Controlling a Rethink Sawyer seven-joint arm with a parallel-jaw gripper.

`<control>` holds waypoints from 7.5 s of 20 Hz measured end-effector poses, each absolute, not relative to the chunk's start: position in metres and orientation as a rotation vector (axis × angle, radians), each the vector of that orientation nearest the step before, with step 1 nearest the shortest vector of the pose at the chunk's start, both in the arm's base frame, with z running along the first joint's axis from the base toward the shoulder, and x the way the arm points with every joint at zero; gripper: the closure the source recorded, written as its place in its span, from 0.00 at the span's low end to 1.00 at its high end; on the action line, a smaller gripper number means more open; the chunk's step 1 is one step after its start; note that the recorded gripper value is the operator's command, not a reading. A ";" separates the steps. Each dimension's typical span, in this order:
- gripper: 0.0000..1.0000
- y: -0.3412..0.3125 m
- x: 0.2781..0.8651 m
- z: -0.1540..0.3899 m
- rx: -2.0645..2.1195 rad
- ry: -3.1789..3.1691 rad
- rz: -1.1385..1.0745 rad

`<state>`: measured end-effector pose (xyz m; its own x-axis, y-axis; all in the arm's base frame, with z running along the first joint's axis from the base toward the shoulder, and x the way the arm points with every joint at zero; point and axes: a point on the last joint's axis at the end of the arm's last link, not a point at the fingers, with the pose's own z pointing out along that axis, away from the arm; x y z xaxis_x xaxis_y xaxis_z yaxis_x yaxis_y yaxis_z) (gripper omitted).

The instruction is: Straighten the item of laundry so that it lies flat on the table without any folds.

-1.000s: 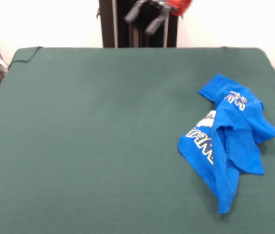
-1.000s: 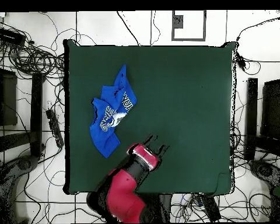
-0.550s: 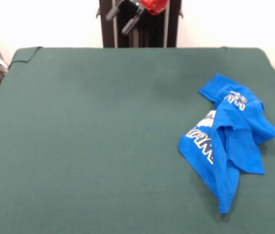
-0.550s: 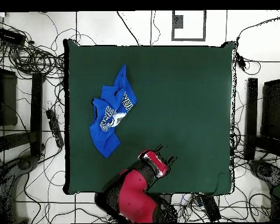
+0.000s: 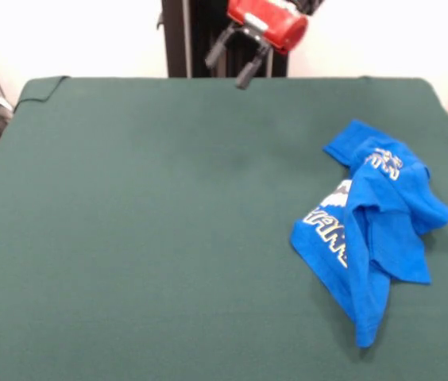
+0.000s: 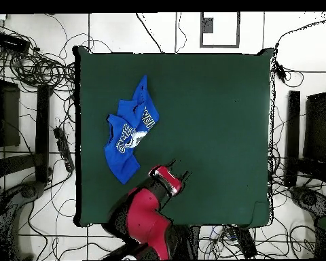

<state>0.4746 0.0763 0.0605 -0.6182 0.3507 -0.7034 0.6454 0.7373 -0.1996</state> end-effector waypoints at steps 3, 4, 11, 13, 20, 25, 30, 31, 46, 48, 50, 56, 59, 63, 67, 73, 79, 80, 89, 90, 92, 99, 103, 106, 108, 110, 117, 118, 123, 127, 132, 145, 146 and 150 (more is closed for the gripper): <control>0.00 0.095 0.490 0.048 0.740 2.292 -0.526; 0.00 0.097 0.492 0.047 0.740 2.294 -0.518; 0.00 0.131 0.519 0.018 0.772 2.321 -0.450; 0.00 0.140 0.526 0.012 0.793 2.317 -0.443; 0.00 0.186 0.536 -0.023 0.842 2.320 -0.424; 0.00 0.209 0.536 -0.043 0.850 2.333 -0.412; 0.00 0.225 0.536 -0.057 0.864 2.363 -0.370; 0.00 0.227 0.537 -0.059 0.866 2.366 -0.364; 0.00 0.249 0.554 -0.056 0.897 2.398 -0.320; 0.00 0.252 0.557 -0.055 0.888 2.394 -0.316; 0.00 0.257 0.560 -0.055 0.873 2.389 -0.305; 0.00 0.269 0.572 -0.051 0.824 2.346 -0.258; 0.00 0.271 0.581 -0.050 0.775 2.314 -0.225; 0.00 0.272 0.598 -0.068 0.619 2.291 -0.106; 0.00 0.268 0.609 -0.084 0.555 2.278 -0.008; 0.00 0.263 0.628 -0.084 0.569 2.234 0.099; 0.00 0.269 0.635 -0.079 0.615 2.221 0.122; 0.00 0.272 0.635 -0.078 0.631 2.225 0.119; 1.00 0.279 0.612 -0.065 0.778 2.436 -0.089; 1.00 0.277 0.611 -0.065 0.780 2.443 -0.097; 1.00 0.274 0.609 -0.065 0.783 2.456 -0.114; 1.00 0.252 0.609 -0.064 0.777 2.488 -0.219; 1.00 0.247 0.611 -0.066 0.763 2.482 -0.237; 1.00 0.244 0.611 -0.067 0.746 2.477 -0.257; 1.00 0.240 0.610 -0.067 0.728 2.477 -0.283; 1.00 0.237 0.608 -0.068 0.702 2.480 -0.323; 1.00 0.212 0.588 -0.070 0.618 2.511 -0.549; 1.00 0.203 0.581 -0.071 0.594 2.514 -0.619; 1.00 0.188 0.574 -0.074 0.549 2.498 -0.708; 1.00 0.171 0.572 -0.078 0.528 2.481 -0.763; 1.00 0.157 0.574 -0.080 0.514 2.459 -0.787; 1.00 0.100 0.564 -0.080 0.342 2.323 -0.917; 1.00 0.089 0.562 -0.077 0.311 2.295 -0.936; 1.00 0.068 0.563 -0.071 0.254 2.241 -0.961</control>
<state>0.5630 0.0677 -0.0715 -0.7521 -0.0818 -0.6540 0.4173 0.7089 -0.5686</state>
